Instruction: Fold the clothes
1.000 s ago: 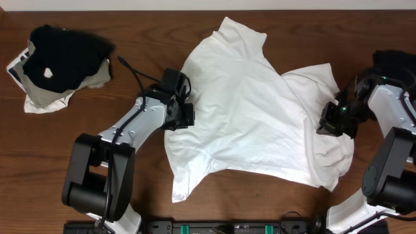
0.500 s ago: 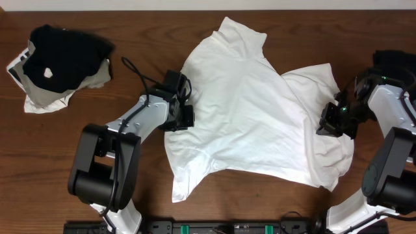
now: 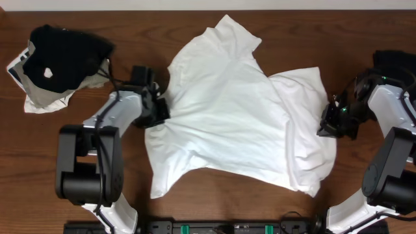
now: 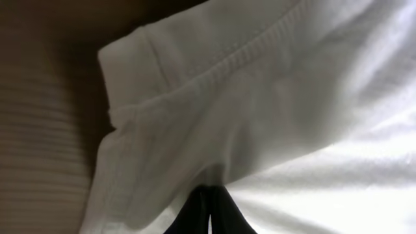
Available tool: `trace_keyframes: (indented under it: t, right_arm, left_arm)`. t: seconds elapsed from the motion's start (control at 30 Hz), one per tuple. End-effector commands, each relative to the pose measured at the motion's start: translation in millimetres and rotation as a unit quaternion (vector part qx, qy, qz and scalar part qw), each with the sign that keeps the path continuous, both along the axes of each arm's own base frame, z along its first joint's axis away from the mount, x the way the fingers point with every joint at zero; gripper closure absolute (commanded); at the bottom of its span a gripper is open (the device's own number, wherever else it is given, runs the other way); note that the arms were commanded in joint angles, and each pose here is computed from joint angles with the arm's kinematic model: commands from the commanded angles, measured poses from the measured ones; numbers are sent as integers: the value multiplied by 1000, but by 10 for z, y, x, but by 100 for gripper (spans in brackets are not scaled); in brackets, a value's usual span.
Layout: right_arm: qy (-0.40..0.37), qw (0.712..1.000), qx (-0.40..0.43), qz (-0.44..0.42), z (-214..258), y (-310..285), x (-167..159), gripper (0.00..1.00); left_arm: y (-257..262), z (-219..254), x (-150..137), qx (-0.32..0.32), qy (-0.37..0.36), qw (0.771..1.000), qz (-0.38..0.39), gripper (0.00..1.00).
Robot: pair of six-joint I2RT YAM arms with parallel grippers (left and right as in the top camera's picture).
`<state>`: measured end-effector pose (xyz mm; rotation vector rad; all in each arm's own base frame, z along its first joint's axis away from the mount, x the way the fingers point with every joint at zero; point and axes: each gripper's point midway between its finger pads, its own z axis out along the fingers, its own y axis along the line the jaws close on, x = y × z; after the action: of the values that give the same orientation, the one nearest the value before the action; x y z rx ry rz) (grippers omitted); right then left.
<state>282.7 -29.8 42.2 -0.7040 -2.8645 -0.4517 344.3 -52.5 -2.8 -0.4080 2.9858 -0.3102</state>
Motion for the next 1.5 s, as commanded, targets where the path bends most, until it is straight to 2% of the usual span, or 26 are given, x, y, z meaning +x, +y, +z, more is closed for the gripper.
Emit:
trace_keyframes:
  t: [0.0, 0.3, 0.43, 0.57, 0.8, 0.93, 1.07, 1.37, 1.47]
  right_arm:
    - [-24, 1000, -13, 12, 112, -25, 73, 93]
    - [-36, 999, -18, 17, 173, -33, 85, 89]
    - [-59, 998, 11, 31, 202, 58, 151, 87]
    - [-67, 997, 13, 34, 205, 65, 183, 84]
    - [-157, 982, 81, 67, 330, 392, 527, 71]
    - [-194, 972, 78, 105, 349, 662, 713, 72]
    - [-211, 968, 33, 132, 328, 894, 863, 77]
    - [-274, 936, -114, 191, 370, 1121, 1235, 76]
    - [-292, 928, -117, 198, 335, 1220, 1341, 84]
  left_arm:
    - [220, -82, -25, 24, 14, 1000, 14, 94]
    - [660, -101, -92, 57, 31, 996, 66, 94]
    - [818, -103, -141, 57, 40, 993, 91, 94]
    - [1005, -104, -175, 52, 48, 986, 150, 94]
    - [1168, -106, -226, 49, 54, 981, 182, 94]
    - [1164, -105, -224, 49, 54, 981, 181, 94]
    - [1164, -106, -224, 49, 54, 981, 181, 94]
    - [1159, -105, -224, 47, 54, 981, 181, 94]
    - [1159, -105, -225, 47, 54, 981, 181, 94]
